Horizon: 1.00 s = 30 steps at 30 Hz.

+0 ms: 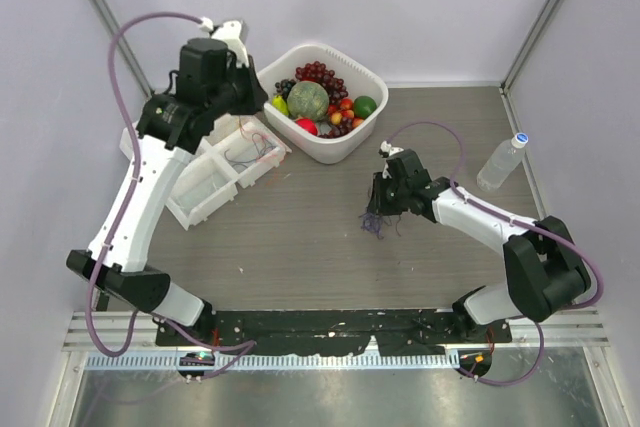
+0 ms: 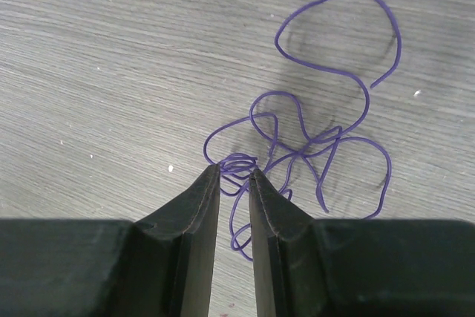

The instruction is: Untangle the cables

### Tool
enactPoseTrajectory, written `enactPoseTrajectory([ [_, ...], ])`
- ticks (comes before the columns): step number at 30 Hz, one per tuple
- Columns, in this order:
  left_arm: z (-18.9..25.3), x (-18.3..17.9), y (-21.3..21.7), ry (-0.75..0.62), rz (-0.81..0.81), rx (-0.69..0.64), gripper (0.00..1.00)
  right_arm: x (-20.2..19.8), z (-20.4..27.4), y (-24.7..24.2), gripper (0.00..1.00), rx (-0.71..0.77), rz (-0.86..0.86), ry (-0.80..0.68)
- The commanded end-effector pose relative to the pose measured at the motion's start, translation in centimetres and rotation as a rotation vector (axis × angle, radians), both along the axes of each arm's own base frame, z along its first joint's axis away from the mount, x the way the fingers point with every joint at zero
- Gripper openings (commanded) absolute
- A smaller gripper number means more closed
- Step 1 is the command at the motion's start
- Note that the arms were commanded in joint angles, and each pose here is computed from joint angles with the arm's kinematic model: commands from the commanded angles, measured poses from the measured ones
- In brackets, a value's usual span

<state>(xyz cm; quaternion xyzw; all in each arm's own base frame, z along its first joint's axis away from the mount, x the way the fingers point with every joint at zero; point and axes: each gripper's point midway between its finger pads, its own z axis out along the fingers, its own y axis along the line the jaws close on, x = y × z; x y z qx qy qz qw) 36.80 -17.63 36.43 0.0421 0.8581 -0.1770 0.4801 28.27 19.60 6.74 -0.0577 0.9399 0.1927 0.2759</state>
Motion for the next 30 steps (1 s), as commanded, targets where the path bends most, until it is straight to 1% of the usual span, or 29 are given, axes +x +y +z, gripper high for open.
enactPoseTrajectory([
  [1, 5.2, 2.0, 0.6, -0.135, 0.034, 0.009, 0.0, 1.3, 2.8, 0.6, 0.28, 0.011, 0.028, -0.074],
  [3, 7.4, 3.6, 0.7, -0.188, 0.064, -0.003, 0.0, 1.4, 3.4, 0.4, 0.28, 0.011, 0.022, -0.091],
  [6, 10.6, 5.3, 1.8, -0.264, 0.117, -0.063, 0.0, 1.7, 3.9, 0.3, 0.27, 0.012, 0.011, -0.109],
  [9, 12.0, 7.1, 4.1, -0.287, 0.185, -0.144, 0.0, 2.2, 4.4, 0.4, 0.27, 0.009, 0.012, -0.113],
  [12, 13.0, 9.1, 7.2, -0.304, 0.256, -0.219, 0.0, 2.7, 4.8, -0.3, 0.27, -0.035, 0.009, -0.127],
  [13, 13.2, 9.7, 7.4, -0.301, 0.235, -0.26, 0.0, 2.8, 5.2, -0.5, 0.27, -0.044, 0.014, -0.138],
  [17, 14.6, 12.4, 10.0, -0.346, 0.239, -0.358, 0.0, 3.7, 5.7, -1.4, 0.28, -0.062, -0.007, -0.166],
  [20, 15.2, 14.6, 10.2, -0.371, 0.183, -0.447, 0.0, 4.2, 5.5, -2.0, 0.27, -0.11, 0.012, -0.166],
  [21, 15.5, 15.4, 11.9, -0.387, 0.2, -0.468, 0.0, 4.2, 5.5, -2.2, 0.28, -0.124, 0.015, -0.164],
  [22, 15.4, 16.3, 12.9, -0.397, 0.205, -0.485, 0.0, 4.2, 5.6, -3.0, 0.27, -0.167, 0.008, -0.167],
  [24, 16.0, 17.2, 14.1, -0.439, 0.207, -0.505, 0.0, 4.2, 6.0, -3.7, 0.28, -0.191, -0.001, -0.189],
  [27, 16.0, 18.7, 15.9, -0.501, 0.214, -0.507, 0.0, 4.0, 6.6, -4.7, 0.28, -0.213, -0.03, -0.219],
  [30, 15.1, 20.5, 16.8, -0.56, 0.198, -0.491, 0.0, 3.5, 6.3, -5.3, 0.27, -0.222, -0.042, -0.206],
])
